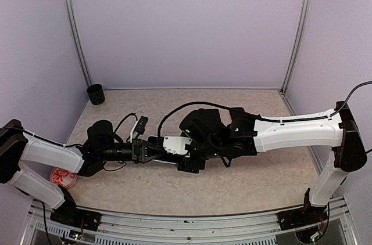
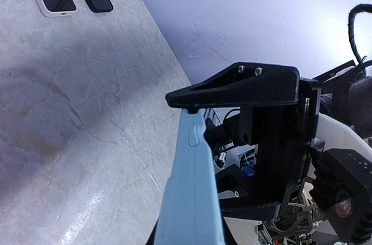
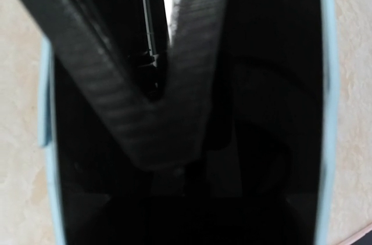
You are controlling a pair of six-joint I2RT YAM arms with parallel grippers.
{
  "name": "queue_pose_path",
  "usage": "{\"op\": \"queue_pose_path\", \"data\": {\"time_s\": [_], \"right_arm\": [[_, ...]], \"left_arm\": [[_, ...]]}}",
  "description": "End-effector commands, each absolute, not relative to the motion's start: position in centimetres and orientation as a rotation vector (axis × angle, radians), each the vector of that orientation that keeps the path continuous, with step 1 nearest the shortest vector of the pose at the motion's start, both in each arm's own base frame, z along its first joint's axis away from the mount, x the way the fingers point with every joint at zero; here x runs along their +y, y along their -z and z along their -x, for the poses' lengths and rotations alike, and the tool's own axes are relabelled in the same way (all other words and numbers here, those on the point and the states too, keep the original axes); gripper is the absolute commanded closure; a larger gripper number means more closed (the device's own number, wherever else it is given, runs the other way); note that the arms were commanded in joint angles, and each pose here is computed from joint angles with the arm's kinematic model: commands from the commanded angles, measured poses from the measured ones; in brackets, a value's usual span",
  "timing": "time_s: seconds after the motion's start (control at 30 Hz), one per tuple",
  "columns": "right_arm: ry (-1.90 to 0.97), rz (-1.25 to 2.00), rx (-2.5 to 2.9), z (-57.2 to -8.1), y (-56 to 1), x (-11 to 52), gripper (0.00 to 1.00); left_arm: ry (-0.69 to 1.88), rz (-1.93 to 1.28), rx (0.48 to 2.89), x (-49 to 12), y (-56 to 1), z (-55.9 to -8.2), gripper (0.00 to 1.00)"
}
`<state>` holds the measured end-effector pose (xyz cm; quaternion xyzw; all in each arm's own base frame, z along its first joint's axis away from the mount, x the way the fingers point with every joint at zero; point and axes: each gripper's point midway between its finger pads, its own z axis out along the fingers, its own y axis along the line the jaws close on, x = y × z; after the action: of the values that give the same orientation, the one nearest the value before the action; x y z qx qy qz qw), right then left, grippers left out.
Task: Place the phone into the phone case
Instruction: Pass from the left arm to the right
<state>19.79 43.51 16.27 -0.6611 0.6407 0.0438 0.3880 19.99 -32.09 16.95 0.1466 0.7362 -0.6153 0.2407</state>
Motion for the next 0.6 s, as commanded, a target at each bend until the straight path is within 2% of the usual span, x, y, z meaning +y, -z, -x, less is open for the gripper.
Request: {"op": "queue_pose_path", "data": {"time_s": [0.0,0.13,0.2,0.33,0.37,0.43,0.57], "right_arm": [[-0.252,1.711,1.606,-17.6,-17.4,44.4,0.28],[-0.270,1.708,1.615,-17.4,-17.4,44.5,0.44],[-0.263,1.699,1.624,-17.6,-17.4,44.6,0.47],[-0.238,1.664,1.655,-18.2,-17.3,44.6,0.51],[-0.233,1.651,1.662,-18.4,-17.4,44.6,0.52],[-0.237,1.635,1.674,-18.4,-17.3,44.5,0.53],[-0.259,1.600,1.694,-18.4,-17.2,44.4,0.54]], "left_arm": [[1.711,-0.452,1.902,-32.6,-19.4,-20.0,1.00],[1.709,-0.450,1.900,-32.6,-19.4,-20.0,1.00],[1.708,-0.448,1.902,-32.6,-19.4,-20.0,1.00],[1.703,-0.441,1.902,-32.6,-19.5,-20.2,0.81],[1.701,-0.439,1.903,-32.6,-19.5,-20.2,0.74],[1.694,-0.434,1.900,-32.5,-19.6,-20.3,0.51],[1.667,-0.422,1.898,-32.2,-19.8,-20.6,0.13]]}}
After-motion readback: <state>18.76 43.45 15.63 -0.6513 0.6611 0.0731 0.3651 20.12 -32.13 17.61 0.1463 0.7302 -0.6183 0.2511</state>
